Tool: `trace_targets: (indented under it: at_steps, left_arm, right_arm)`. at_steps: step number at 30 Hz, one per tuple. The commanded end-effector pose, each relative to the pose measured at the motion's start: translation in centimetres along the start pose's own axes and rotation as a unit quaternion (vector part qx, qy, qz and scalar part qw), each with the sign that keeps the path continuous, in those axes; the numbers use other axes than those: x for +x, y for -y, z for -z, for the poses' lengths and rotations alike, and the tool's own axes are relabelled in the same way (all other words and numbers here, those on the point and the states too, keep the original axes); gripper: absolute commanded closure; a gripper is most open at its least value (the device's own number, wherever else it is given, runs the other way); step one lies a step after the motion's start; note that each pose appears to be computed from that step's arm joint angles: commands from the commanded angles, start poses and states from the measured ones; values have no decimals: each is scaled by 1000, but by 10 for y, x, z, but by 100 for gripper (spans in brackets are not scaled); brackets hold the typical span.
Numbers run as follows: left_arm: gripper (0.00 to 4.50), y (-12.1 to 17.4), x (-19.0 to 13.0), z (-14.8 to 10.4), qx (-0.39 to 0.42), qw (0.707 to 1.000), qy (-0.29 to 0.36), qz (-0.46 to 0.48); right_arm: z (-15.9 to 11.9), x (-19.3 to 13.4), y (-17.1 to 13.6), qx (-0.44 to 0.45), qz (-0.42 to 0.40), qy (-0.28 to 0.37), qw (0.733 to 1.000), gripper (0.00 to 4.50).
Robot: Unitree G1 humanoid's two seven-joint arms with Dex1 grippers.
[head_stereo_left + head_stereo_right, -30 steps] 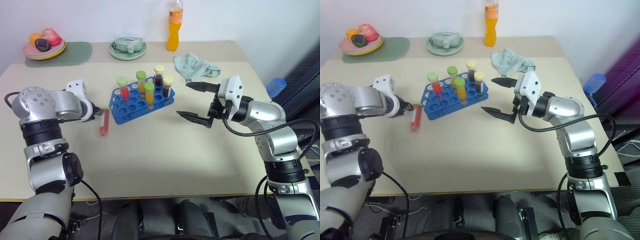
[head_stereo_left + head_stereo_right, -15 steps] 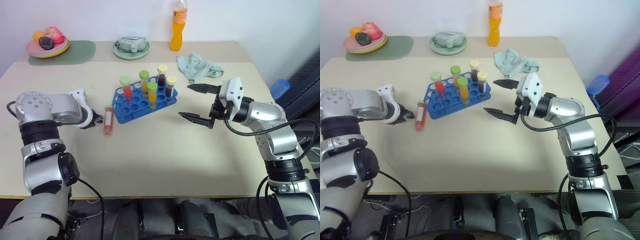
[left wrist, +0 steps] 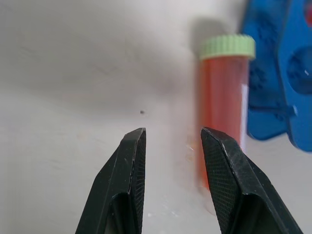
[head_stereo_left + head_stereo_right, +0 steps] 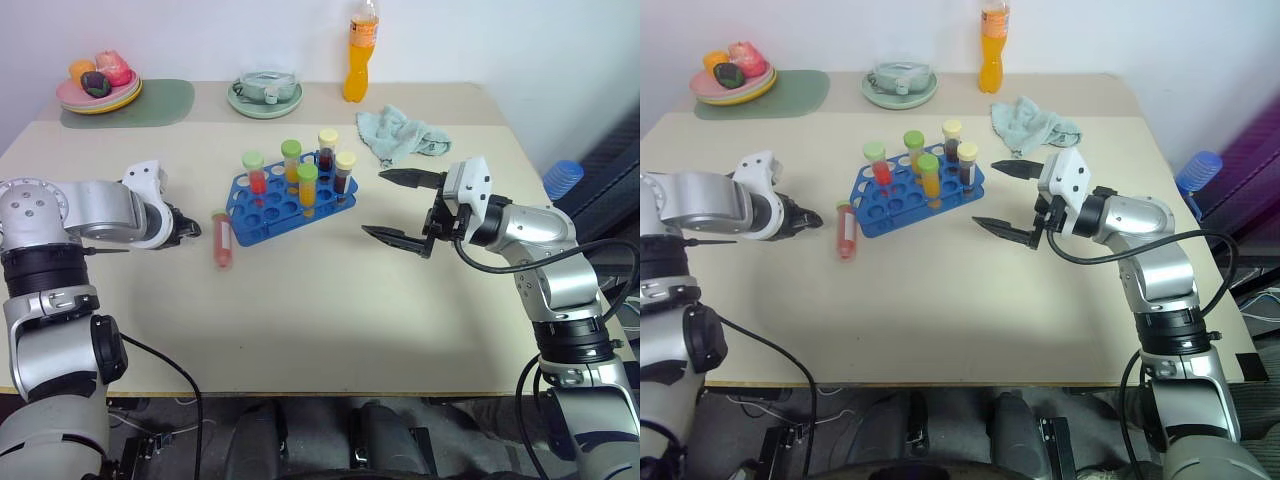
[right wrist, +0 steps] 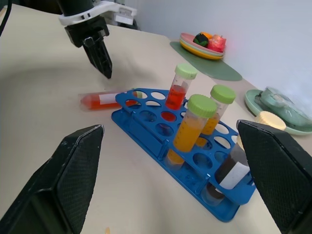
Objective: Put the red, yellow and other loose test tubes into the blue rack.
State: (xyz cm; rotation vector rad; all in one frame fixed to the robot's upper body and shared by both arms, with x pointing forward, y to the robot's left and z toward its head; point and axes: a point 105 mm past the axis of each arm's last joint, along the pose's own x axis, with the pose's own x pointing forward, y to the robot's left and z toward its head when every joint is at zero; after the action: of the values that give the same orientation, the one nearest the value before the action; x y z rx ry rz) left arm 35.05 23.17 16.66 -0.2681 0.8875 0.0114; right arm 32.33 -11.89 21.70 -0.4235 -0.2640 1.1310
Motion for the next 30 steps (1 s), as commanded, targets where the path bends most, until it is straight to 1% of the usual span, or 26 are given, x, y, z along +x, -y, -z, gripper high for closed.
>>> trace_targets:
  at_steps: [1, 6, 11, 17, 26, 30]
  left_arm:
    - [272, 19, 3, 2, 1, 1000, 8, 25]
    - [272, 22, 8, 9, -20, 1000, 3, 19]
    - [272, 17, 14, 16, -49, 999, -5, -24]
    - [272, 3, 8, 9, -75, 995, 3, -65]
    - [272, -5, 6, 3, -101, 991, 2, -89]
    - [272, -15, 6, -3, -107, 989, -1, -103]
  right_arm:
    - [-9, -3, 5, -15, 5, 16, 1000, 0]
    - [-10, -4, 6, -16, 5, 15, 1000, 0]
    - [-10, -5, 6, -15, 7, 12, 1000, 0]
    - [-9, -5, 5, -12, 8, 11, 1000, 0]
    - [-7, -3, 4, -9, 7, 11, 1000, 0]
    - [-8, -3, 4, -8, 8, 10, 1000, 0]
